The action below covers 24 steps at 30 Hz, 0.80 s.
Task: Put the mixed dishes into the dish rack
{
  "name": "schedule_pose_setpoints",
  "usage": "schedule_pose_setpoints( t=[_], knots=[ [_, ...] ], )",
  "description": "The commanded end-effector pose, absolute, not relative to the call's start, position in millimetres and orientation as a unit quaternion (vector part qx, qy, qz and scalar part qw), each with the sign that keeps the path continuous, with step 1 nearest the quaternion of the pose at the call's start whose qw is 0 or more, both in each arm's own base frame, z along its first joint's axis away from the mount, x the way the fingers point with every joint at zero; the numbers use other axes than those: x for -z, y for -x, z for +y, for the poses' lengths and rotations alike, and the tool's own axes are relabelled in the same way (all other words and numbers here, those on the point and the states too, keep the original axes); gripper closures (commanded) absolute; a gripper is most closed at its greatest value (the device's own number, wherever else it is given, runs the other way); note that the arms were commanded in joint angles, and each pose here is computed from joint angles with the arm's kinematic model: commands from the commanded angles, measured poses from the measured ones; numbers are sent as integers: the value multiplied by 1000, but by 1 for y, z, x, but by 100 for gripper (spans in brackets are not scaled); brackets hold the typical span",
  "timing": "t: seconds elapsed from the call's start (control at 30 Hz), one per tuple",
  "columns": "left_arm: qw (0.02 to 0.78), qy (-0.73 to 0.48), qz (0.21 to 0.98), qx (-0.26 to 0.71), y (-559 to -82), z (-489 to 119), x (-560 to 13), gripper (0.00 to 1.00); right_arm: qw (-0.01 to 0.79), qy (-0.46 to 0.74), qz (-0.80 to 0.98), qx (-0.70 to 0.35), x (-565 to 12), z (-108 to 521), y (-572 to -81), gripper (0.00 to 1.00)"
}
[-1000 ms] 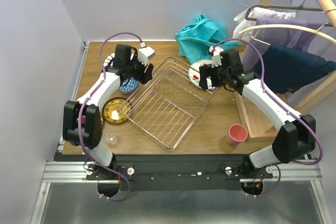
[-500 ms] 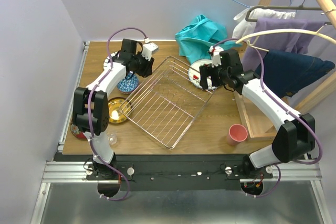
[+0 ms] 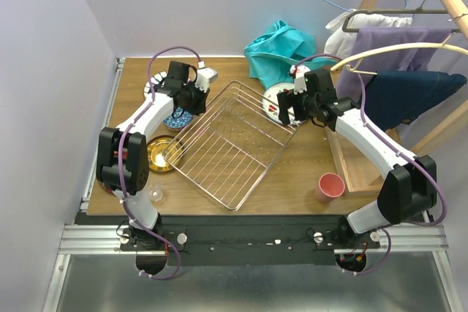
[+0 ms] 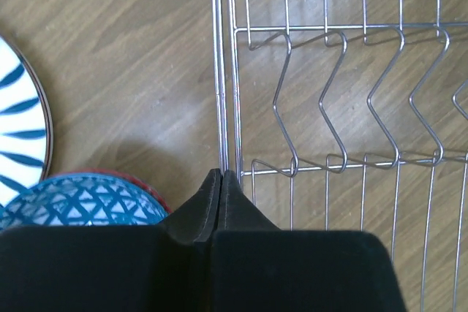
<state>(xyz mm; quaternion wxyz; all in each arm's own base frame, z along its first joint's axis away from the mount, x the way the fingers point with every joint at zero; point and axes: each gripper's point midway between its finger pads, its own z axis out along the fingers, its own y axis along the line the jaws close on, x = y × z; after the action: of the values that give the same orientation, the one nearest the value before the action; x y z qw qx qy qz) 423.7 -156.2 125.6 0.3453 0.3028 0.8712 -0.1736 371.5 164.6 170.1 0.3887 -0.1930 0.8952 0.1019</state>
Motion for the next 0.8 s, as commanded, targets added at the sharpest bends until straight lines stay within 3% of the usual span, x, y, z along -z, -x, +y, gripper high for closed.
schedule_pose_setpoints(
  t=[0.0, 0.2, 0.4, 0.5, 0.63, 0.77],
  knots=[
    [342, -266, 883, 182, -397, -154, -138, 100, 405, 194, 890, -85, -177, 164, -382, 1],
    [357, -208, 891, 188, -381, -153, -147, 100, 398, 183, 898, -37, -174, 148, -386, 3],
    [362, -153, 900, 188, -382, -152, -145, 100, 335, 171, 926, -11, -163, 130, -359, 12],
    [364, -133, 902, 189, -385, -152, -146, 100, 296, 159, 942, -17, -150, 128, -341, 20],
    [367, -113, 904, 187, -389, -151, -151, 100, 268, 156, 950, -26, -134, 129, -333, 47],
    [363, -105, 905, 196, -386, -153, -154, 100, 248, 145, 956, -60, -126, 144, -330, 55]
  ],
)
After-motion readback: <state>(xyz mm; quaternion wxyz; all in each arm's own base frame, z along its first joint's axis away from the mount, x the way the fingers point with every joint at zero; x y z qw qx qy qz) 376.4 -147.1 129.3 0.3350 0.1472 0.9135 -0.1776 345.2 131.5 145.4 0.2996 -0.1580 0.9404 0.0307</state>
